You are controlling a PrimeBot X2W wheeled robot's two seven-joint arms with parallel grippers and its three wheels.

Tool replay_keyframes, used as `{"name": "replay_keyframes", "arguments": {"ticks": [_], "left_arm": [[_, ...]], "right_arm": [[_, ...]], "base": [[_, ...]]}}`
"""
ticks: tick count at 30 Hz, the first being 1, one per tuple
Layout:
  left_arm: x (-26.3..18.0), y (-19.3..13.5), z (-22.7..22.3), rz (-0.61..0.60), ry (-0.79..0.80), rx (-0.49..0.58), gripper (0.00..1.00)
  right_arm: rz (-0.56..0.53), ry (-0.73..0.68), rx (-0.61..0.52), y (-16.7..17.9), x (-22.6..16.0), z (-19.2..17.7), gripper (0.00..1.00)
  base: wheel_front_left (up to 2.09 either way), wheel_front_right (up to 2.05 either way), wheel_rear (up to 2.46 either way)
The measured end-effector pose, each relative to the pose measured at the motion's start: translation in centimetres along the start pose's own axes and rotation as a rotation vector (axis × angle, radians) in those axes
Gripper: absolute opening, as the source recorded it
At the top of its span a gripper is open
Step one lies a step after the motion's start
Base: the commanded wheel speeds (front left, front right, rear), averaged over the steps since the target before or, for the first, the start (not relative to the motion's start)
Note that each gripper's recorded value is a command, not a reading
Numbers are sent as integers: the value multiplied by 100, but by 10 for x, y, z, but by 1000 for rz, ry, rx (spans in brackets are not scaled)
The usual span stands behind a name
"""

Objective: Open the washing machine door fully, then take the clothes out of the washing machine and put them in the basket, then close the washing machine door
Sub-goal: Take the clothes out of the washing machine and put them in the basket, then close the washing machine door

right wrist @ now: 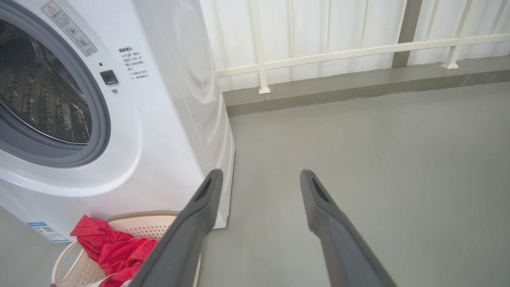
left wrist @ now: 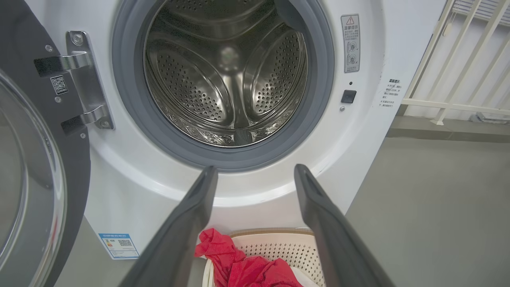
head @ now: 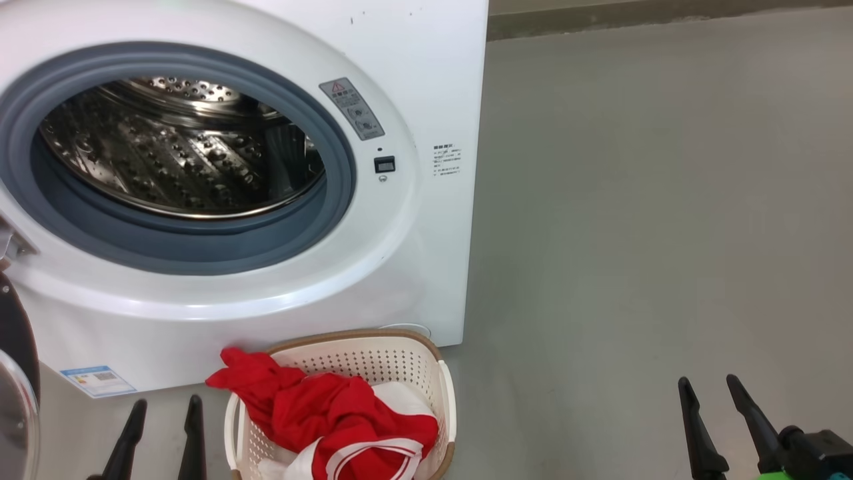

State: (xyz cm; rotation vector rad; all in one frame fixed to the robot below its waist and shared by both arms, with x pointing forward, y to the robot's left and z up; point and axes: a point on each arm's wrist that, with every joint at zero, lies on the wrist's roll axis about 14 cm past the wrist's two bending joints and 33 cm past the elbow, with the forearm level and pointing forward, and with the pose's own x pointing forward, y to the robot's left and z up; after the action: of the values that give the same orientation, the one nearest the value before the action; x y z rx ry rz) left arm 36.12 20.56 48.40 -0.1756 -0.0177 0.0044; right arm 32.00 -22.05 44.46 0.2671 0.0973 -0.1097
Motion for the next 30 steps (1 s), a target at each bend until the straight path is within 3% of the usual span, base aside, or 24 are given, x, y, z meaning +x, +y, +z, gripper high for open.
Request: {"name": "replay_keyframes", "arguments": {"ticks": [30], "left_arm": [[-7, 1, 5, 14, -17, -4, 100]], "right_arm": [[-2, -1, 1, -1, -4, 0, 100]], "base": [[0, 0, 0]]}}
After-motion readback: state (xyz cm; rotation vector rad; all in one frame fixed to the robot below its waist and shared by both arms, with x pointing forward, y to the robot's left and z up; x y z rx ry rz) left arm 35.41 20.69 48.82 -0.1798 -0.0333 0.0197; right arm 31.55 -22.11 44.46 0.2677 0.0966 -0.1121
